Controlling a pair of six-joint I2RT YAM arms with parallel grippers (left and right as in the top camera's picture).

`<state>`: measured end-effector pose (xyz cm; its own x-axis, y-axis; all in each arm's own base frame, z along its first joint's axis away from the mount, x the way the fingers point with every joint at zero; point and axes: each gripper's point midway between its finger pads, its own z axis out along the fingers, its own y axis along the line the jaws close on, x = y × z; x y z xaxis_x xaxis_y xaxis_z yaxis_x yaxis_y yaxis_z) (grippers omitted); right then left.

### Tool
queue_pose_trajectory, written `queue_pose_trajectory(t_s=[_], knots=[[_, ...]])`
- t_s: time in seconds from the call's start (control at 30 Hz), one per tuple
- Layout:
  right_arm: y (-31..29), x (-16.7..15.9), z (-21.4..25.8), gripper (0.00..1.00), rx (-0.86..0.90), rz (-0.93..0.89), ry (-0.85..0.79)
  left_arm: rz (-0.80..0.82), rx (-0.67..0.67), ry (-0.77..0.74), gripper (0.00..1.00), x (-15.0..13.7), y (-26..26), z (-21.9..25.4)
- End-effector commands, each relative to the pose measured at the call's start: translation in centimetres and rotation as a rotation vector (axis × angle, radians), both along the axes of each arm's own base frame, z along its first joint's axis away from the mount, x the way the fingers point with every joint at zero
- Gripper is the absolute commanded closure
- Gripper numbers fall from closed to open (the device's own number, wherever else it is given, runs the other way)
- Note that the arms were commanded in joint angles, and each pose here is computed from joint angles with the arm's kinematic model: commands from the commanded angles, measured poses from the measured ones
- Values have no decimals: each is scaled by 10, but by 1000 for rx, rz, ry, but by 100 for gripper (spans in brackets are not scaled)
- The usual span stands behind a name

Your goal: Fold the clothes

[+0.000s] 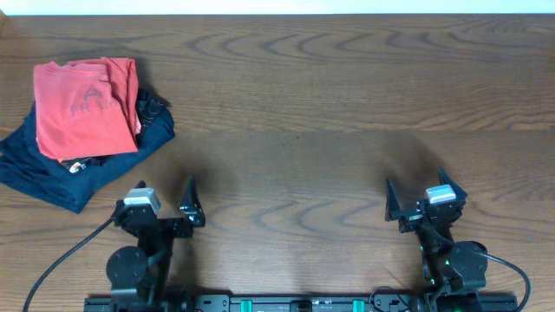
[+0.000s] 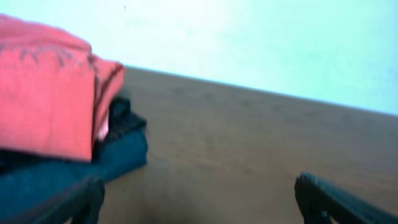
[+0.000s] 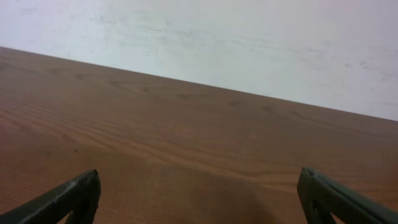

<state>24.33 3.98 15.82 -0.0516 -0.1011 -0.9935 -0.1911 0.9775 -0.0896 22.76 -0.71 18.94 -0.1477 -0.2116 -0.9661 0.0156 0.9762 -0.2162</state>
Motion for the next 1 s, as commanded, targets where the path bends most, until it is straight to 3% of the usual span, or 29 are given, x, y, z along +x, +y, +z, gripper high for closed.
queue_pose_trajectory(t_s=[0.0,0.13,0.2,0.97], knots=[[1,0,-1,1,-15,4,1,71,27,-42,2,9,12,-10],[1,0,-1,1,-15,4,1,80,40,-58,2,18,14,-33],[1,0,-1,1,-15,4,1,77,40,11,2,16,14,-52],[1,0,-1,1,-15,4,1,75,40,11,2,16,14,-52]])
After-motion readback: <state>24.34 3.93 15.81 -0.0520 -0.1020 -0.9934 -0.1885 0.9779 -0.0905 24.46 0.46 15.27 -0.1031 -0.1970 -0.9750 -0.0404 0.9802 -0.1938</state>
